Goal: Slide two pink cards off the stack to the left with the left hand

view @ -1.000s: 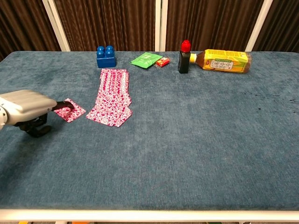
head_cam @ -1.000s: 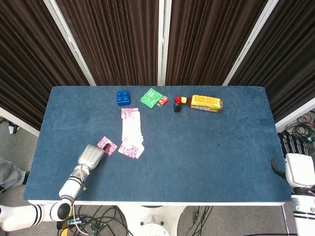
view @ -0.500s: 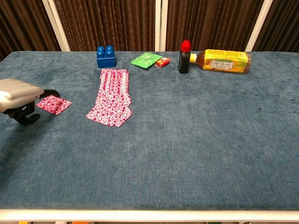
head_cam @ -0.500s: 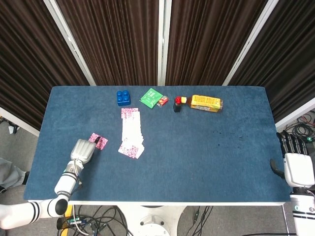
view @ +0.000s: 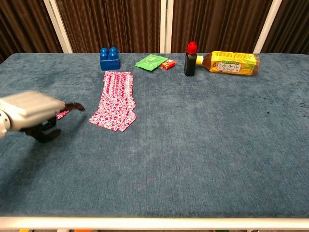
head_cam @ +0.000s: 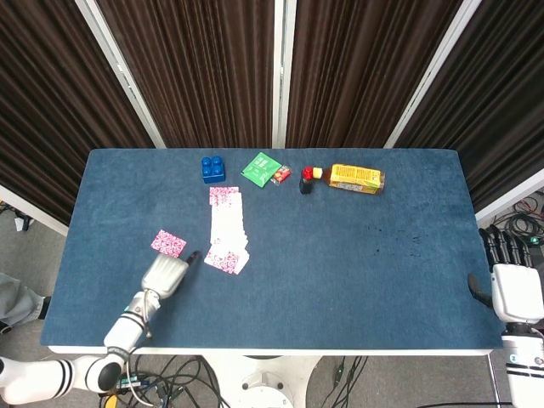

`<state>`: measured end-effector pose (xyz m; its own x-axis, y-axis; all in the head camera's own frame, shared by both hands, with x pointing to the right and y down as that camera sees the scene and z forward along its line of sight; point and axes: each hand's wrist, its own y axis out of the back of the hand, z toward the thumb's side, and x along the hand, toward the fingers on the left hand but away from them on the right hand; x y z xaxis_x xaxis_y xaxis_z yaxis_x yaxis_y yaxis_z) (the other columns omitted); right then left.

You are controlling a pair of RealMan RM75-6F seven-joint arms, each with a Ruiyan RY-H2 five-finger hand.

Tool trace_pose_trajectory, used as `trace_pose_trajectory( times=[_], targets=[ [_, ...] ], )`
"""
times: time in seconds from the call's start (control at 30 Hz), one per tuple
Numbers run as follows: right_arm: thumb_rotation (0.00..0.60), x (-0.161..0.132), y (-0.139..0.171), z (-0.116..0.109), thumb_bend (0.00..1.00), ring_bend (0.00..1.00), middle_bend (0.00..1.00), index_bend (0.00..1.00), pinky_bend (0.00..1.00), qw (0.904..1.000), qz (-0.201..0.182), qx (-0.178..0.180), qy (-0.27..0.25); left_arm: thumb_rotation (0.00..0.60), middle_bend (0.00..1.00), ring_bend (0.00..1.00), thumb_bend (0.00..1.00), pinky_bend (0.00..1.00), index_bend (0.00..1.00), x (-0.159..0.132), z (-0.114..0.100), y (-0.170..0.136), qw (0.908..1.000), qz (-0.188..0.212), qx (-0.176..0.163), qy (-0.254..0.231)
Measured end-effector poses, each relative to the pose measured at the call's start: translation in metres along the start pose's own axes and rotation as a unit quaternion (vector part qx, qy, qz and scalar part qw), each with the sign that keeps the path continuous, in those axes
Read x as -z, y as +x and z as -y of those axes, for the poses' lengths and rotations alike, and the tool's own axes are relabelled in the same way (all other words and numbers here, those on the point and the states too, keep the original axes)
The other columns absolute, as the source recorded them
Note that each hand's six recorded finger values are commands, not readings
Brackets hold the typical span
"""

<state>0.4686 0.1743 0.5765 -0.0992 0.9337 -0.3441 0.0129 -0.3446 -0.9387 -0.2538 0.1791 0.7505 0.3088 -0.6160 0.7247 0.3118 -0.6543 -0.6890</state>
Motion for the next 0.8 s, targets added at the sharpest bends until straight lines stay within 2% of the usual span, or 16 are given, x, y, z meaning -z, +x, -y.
trace_pose_trajectory(
  times=[0.13, 0.3, 0.53, 0.8],
  targets=[
    [0.600, 0.002, 0.000, -0.001, 0.30, 0.00, 0.00, 0.00, 0.00, 1.0000, 0.003, 0.002, 0.000, 0.600, 0.91, 0.89, 0.52, 0.87, 0.11, -0.019, -0.001, 0.001, 0.9997, 0.023, -0.011, -0.004],
    [0.600, 0.004, -0.001, 0.000, 0.30, 0.00, 0.00, 0.00, 0.00, 1.0000, 0.005, 0.000, -0.004, 0.600, 0.91, 0.89, 0.52, 0.87, 0.11, -0.033, -0.006, 0.009, 0.9994, 0.027, -0.019, -0.005],
    [0.600, 0.009, 0.000, -0.002, 0.30, 0.00, 0.00, 0.00, 0.00, 0.9999, 0.010, 0.002, -0.005, 0.600, 0.91, 0.89, 0.52, 0.87, 0.11, -0.034, -0.009, 0.022, 0.9997, 0.011, -0.019, 0.007],
    [0.600, 0.011, -0.001, 0.000, 0.30, 0.00, 0.00, 0.00, 0.00, 0.9999, 0.008, -0.003, -0.010, 0.600, 0.91, 0.89, 0.52, 0.87, 0.11, -0.037, -0.001, 0.025, 0.9998, 0.015, -0.003, 0.016]
  ],
)
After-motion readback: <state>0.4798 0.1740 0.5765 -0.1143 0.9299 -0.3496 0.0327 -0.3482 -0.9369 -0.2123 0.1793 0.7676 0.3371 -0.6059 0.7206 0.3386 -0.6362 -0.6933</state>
